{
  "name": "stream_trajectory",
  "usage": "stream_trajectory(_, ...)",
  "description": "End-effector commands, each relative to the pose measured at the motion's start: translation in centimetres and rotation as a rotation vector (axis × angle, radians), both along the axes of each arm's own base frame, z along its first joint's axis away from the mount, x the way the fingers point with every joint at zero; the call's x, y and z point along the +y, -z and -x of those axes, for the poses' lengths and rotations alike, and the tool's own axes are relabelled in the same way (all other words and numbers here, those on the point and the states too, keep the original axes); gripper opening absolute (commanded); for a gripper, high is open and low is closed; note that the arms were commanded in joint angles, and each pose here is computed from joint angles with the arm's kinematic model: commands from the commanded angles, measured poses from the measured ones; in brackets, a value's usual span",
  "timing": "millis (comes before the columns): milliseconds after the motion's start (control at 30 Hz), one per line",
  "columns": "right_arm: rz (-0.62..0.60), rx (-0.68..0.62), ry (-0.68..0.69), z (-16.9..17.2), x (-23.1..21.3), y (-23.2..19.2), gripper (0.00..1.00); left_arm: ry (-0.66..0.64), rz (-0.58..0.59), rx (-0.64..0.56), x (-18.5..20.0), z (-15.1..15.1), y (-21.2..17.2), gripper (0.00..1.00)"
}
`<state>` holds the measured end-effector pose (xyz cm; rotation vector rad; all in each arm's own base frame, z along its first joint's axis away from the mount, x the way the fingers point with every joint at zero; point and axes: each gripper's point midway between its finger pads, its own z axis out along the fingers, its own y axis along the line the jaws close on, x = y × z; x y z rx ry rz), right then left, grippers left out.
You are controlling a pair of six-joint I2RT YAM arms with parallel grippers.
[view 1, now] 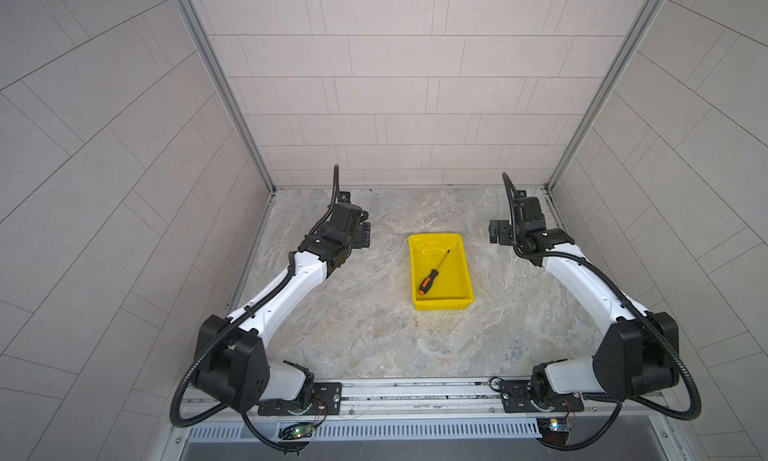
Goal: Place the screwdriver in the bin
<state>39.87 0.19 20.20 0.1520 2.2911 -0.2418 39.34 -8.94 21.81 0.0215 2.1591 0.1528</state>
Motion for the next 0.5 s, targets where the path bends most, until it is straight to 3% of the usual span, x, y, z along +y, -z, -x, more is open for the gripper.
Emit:
stream_trajectory(0,0.122,0.037,-0.016,0.0,-0.7,1.4,1.0,-0.041,-0.132,-0.19,1.9,-0.6,-2.5,1.0)
stream_trajectory(200,0.136,-0.048,0.083,0.8,-2.2,2.9,1.0,-0.153,-0.326,-0.324,6.4,2.7,-0.9,1.0)
stream_trajectory(300,0.115,-0.069,0.075,1.1,-1.9,3.6,1.0,-0.125,-0.282,-0.339,7.7,3.7,0.7,1.0)
stream_trajectory(467,0.113,-0.102,0.078,1.9,-2.1,4.4,1.0,-0.178,-0.069,-0.339,10.8,3.9,3.8,1.0)
